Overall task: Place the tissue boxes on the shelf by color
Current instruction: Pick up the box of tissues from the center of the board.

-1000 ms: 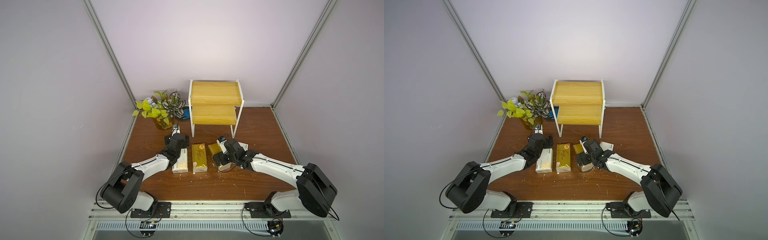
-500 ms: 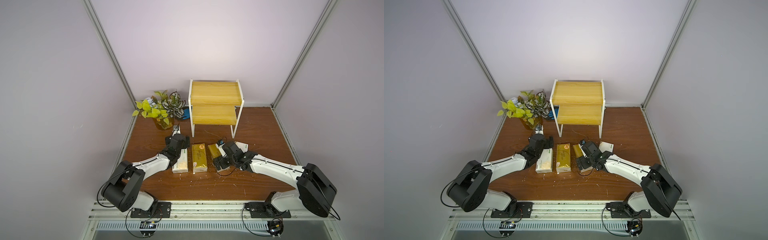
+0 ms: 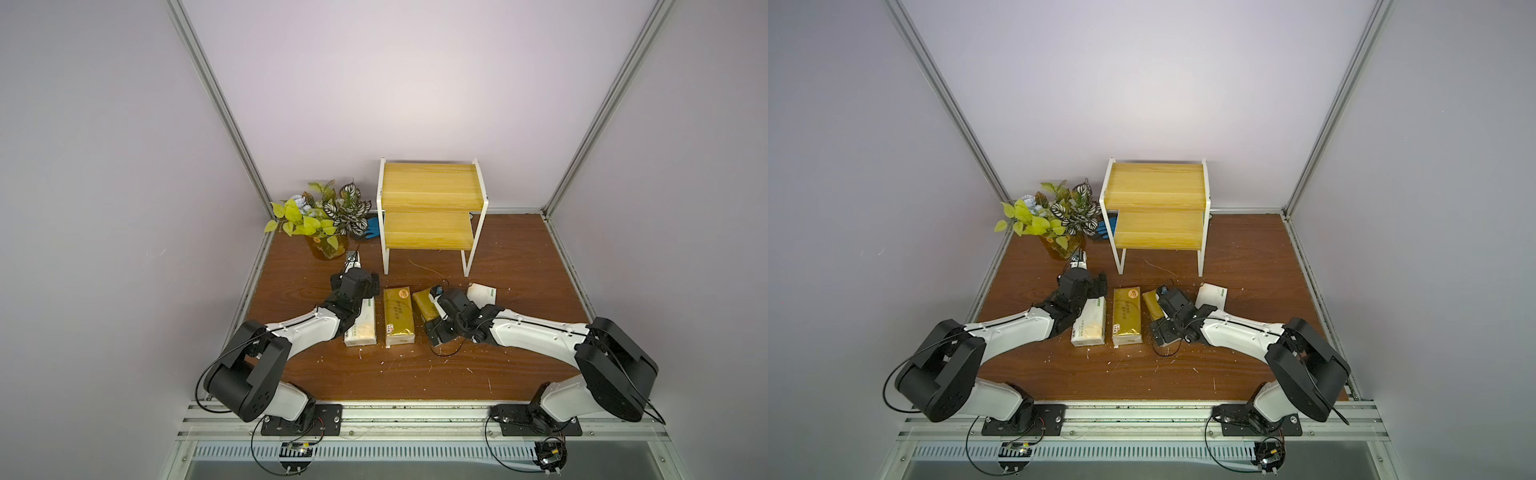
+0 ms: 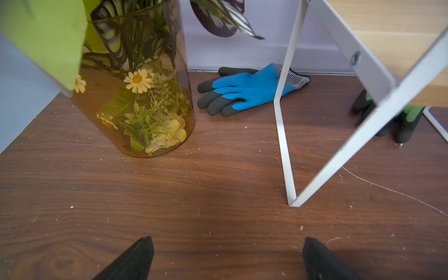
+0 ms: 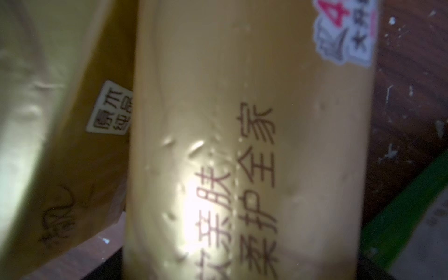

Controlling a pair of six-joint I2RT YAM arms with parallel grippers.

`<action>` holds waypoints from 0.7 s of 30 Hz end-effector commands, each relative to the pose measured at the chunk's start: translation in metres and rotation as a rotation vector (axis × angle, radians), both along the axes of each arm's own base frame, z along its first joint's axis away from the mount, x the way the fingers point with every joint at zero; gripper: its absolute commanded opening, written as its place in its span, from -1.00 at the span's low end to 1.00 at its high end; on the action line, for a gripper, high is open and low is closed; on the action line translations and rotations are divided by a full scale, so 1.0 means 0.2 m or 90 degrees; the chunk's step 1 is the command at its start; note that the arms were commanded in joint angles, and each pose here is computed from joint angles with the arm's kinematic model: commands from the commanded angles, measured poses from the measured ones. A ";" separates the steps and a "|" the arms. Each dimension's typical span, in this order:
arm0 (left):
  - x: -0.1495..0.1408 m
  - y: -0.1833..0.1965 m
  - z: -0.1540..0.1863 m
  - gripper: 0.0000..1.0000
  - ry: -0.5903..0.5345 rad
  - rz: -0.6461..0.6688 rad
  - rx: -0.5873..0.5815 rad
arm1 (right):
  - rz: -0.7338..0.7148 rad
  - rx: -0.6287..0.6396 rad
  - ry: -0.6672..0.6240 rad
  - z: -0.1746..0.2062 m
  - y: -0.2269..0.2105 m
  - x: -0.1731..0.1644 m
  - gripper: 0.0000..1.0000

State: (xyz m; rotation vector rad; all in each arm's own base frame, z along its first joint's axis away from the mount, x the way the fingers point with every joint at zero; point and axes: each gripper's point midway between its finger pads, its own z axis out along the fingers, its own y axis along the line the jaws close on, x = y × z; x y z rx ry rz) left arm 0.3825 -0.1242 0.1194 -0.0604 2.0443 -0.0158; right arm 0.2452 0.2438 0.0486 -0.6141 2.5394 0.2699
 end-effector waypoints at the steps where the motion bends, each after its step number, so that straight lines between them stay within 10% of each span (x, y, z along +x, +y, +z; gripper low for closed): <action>1: 0.01 -0.04 0.01 1.00 0.007 -0.012 0.002 | -0.020 -0.020 -0.007 -0.01 -0.05 -0.01 0.66; 5: 0.02 -0.05 0.01 1.00 0.005 -0.012 -0.001 | -0.027 -0.013 -0.021 0.02 -0.06 0.00 0.08; 11: 0.03 -0.06 0.00 1.00 0.009 -0.016 -0.007 | -0.044 0.017 -0.059 0.13 -0.05 0.04 -0.28; 21: 0.03 -0.07 -0.02 0.99 0.011 -0.001 -0.019 | -0.070 0.080 -0.193 0.60 0.01 0.20 -0.33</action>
